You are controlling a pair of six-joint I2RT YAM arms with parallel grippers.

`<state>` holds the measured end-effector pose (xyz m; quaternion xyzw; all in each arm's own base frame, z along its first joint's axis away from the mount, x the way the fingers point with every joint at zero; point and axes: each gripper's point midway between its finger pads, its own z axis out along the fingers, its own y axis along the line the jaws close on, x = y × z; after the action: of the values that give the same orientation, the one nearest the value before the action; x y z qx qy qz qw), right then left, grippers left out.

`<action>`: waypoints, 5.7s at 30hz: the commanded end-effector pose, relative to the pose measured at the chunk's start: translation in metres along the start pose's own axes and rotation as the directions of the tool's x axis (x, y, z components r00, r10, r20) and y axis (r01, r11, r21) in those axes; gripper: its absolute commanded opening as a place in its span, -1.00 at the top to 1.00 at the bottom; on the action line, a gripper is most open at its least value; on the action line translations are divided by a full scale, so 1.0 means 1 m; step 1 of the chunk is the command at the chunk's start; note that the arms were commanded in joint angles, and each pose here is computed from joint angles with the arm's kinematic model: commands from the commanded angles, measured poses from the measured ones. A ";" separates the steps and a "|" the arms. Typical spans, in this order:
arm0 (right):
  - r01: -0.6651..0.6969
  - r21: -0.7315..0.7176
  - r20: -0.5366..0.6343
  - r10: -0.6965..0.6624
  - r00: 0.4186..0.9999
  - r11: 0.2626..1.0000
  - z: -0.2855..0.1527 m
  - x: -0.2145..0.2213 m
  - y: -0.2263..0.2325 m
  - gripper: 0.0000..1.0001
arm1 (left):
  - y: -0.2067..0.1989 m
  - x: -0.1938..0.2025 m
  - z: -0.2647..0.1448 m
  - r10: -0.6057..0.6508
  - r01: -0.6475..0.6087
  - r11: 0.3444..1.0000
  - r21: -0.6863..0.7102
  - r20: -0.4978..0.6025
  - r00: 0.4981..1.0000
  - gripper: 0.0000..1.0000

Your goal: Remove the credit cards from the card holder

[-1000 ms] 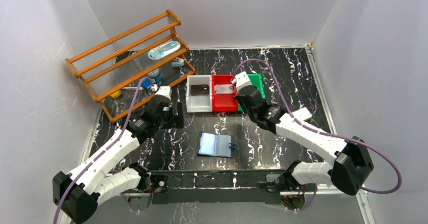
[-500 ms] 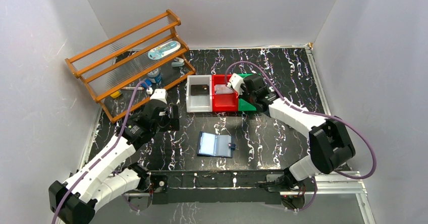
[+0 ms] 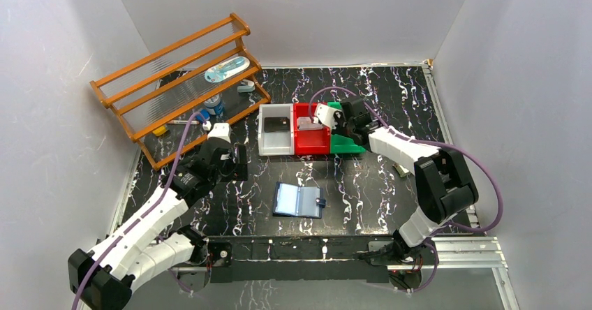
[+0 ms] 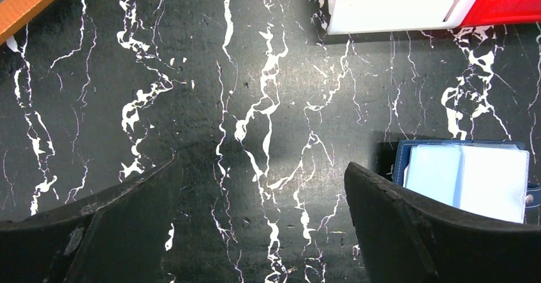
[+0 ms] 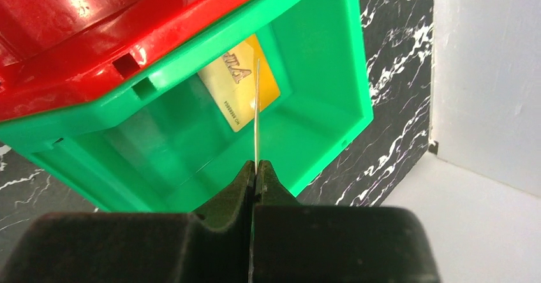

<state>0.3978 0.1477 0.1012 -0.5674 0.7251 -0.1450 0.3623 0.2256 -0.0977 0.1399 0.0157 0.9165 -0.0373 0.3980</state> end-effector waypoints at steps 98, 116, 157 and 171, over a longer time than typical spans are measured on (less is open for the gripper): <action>-0.938 -0.291 -0.412 0.909 -0.054 -0.188 -0.087 -0.076 0.251 0.19 | -0.182 0.084 0.017 0.245 0.004 0.837 0.547 -0.382 0.891 -0.17; -0.926 -0.353 -0.369 0.929 0.010 -0.131 -0.099 -0.089 0.233 0.11 | -0.125 0.174 0.062 0.217 -0.101 0.968 0.230 -0.566 0.795 0.15; -0.901 -0.225 -0.384 0.884 -0.268 -0.371 -0.125 -0.068 0.248 -0.20 | -0.120 0.159 0.047 0.209 -0.101 0.968 0.229 -0.519 0.829 0.12; -0.879 -0.239 -0.287 0.895 -0.342 -0.413 -0.105 -0.067 0.237 -0.23 | -0.121 0.157 0.044 0.216 -0.102 0.965 0.240 -0.516 0.829 0.10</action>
<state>0.1478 0.2634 0.0492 0.1907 0.8968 0.3523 0.1877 0.1695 -0.2671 0.0260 0.1322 0.9604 -0.1706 0.1761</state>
